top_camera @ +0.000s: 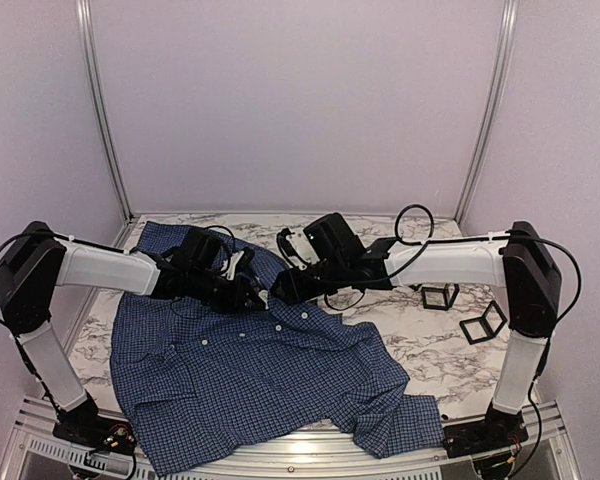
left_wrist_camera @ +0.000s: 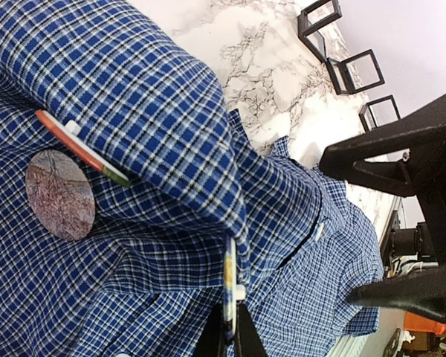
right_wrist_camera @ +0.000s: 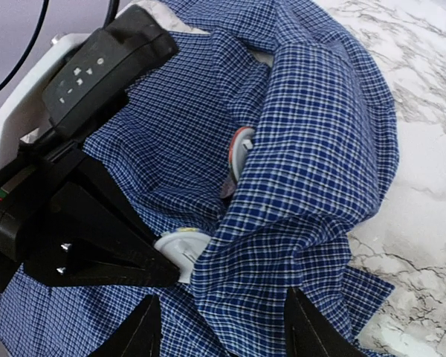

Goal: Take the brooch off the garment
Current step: Open the brooch with the flattened clothing.

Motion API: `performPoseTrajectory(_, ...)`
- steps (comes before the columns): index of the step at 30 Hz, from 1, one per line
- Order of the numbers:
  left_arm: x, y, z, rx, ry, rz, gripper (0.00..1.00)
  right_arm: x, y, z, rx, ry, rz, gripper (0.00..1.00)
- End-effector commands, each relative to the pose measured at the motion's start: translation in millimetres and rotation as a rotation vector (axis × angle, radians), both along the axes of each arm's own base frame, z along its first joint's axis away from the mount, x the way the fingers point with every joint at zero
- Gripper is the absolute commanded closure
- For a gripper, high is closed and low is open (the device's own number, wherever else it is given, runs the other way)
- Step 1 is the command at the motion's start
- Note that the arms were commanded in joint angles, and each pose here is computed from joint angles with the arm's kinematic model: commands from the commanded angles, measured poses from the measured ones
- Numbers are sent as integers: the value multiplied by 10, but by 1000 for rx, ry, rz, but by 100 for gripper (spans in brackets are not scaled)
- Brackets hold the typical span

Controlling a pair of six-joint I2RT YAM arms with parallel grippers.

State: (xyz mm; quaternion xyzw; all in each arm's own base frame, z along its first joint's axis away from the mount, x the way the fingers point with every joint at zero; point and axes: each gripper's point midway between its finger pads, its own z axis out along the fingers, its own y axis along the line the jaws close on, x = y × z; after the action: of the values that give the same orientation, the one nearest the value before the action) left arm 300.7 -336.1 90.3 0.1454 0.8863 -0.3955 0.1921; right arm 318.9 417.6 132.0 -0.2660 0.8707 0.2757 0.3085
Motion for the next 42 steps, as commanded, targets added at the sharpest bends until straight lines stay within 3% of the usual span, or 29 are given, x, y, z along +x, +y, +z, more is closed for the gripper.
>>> performPoseTrajectory(1,-45,-24,-5,-1,12,-55,100,-13,136,17,104,36,60,46)
performPoseTrajectory(12,-29,-143,177,-110,-31,-98,100,-39,106,85,408,211,121,47)
performPoseTrajectory(22,-3,-232,313,-195,-50,-103,100,-99,37,30,539,310,95,47)
performPoseTrajectory(42,-26,-228,309,-228,-33,-85,100,-14,-21,14,697,391,40,51)
